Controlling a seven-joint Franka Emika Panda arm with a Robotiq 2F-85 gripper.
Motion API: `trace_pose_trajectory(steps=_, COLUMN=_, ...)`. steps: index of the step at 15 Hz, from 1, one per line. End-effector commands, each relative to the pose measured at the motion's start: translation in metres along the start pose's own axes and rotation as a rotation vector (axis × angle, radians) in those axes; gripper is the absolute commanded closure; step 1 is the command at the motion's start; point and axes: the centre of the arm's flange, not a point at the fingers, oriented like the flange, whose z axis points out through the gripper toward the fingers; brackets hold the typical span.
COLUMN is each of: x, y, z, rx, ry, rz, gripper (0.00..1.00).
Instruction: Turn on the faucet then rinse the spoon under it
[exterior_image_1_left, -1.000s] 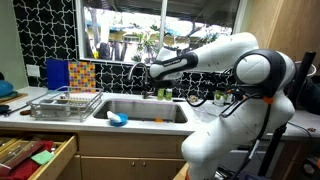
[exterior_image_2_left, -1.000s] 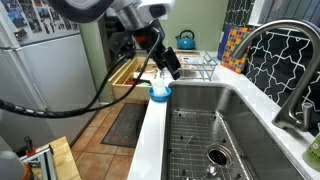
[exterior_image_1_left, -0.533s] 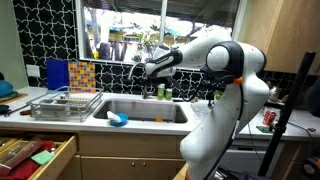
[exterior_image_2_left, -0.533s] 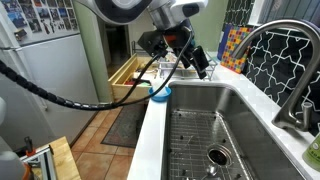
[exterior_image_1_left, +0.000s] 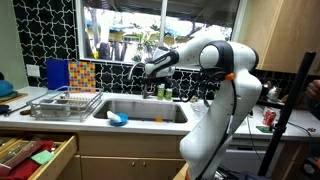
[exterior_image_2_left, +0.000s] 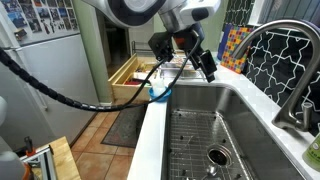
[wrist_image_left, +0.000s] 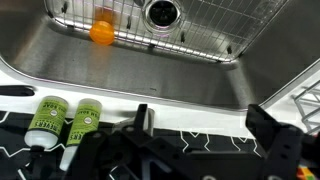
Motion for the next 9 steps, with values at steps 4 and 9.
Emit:
trace_pose_trajectory(steps=4, x=0.059, y=0.035, z=0.062, rx=-0.248, ry=0.056, rz=0.157, gripper=0.0)
trace_pose_trajectory(steps=9, x=0.045, y=0.033, z=0.049, rx=-0.175, ry=0.051, rz=0.11, gripper=0.0)
